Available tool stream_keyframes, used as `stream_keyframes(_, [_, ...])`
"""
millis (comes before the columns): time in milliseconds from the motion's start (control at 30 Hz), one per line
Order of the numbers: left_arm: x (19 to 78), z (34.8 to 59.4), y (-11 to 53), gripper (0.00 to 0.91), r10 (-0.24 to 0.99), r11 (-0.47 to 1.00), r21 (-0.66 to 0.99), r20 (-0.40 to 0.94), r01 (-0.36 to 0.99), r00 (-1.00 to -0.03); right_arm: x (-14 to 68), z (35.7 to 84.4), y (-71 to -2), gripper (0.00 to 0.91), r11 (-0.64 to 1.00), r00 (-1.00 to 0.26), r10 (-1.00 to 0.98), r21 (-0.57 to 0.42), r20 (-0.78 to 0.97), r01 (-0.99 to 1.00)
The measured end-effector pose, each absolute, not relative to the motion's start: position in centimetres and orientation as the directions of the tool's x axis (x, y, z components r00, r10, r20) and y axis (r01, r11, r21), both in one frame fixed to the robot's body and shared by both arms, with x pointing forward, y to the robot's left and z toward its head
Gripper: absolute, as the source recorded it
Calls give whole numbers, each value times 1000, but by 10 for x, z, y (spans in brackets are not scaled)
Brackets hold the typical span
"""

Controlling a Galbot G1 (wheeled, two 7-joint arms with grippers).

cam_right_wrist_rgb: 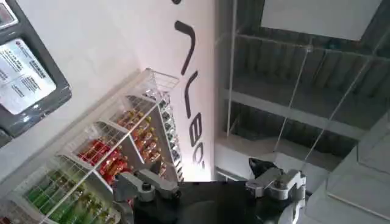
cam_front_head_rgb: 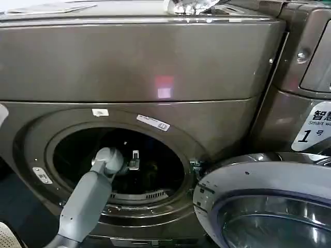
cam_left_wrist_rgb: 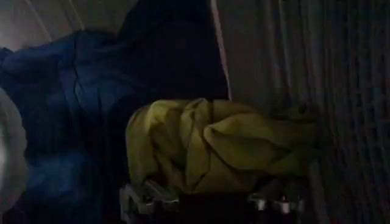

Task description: Grasp the clothes from the dryer.

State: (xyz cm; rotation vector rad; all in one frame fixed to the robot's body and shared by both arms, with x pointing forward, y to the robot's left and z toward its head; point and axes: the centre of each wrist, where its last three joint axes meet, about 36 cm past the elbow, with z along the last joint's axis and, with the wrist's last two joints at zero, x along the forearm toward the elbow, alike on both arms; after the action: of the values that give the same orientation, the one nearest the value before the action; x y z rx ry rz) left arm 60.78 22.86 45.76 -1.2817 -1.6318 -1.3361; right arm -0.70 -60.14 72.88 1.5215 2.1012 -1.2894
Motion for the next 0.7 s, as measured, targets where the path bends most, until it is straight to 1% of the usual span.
stream_keyframes(33, [608, 458, 228, 34, 276, -2, 313, 913, 950, -301, -7, 729, -601, 907, 66, -427, 643, -509, -636, 858])
stream_keyframes(333, [608, 458, 229, 23, 282, 10, 315, 909, 949, -305, -8, 729, -600, 907, 65, -426, 643, -509, -637, 858])
stream_keyframes(467, [606, 460, 228, 0, 290, 16, 317, 906, 948, -308, -7, 728, -600, 907, 67, -427, 643, -509, -636, 858])
stream_keyframes(700, [603, 462, 226, 0, 314, 26, 315, 899, 949, -307, -6, 727, -601, 907, 71, -429, 643, -509, -634, 858])
